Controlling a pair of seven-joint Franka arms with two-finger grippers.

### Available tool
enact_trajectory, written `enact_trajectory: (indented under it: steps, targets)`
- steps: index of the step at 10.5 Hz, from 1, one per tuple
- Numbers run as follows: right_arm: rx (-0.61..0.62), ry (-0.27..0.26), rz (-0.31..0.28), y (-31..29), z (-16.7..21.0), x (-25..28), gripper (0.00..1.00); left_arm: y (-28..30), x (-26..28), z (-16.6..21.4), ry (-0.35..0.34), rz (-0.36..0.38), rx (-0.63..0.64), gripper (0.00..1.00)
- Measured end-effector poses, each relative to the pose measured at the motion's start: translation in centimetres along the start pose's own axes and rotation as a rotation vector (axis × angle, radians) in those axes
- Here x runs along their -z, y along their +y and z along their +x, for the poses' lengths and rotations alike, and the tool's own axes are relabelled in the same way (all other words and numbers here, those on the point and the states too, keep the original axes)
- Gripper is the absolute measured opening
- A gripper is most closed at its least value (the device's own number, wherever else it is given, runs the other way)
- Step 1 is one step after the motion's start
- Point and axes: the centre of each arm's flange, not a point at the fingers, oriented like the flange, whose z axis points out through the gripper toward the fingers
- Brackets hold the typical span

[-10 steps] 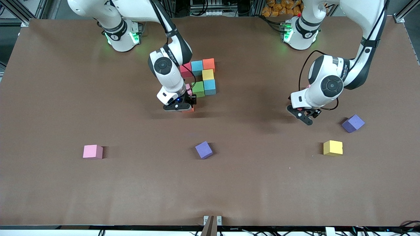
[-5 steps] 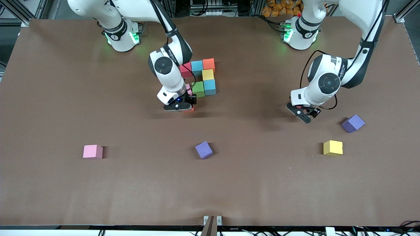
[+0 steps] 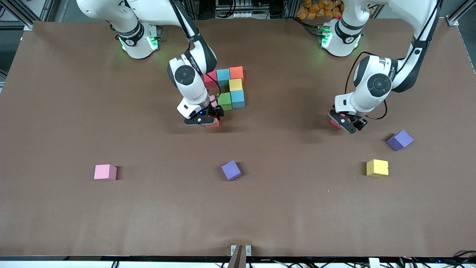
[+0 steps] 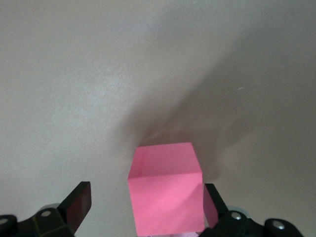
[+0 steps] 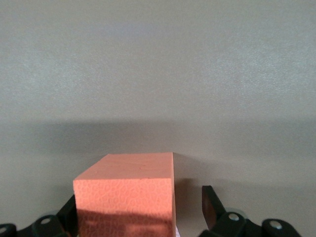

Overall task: Form number 2 with 11 blocks
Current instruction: 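Grasp the red cube with the left gripper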

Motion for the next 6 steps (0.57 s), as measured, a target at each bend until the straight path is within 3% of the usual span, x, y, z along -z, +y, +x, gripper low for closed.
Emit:
enact_trajectory:
  steps: [6]
  targets:
    - [-0.091, 0.019, 0.017, 0.8, 1.4, 1.3, 1.00, 0.3, -0.9, -0.8, 0.025, 0.009, -0.003, 1.00]
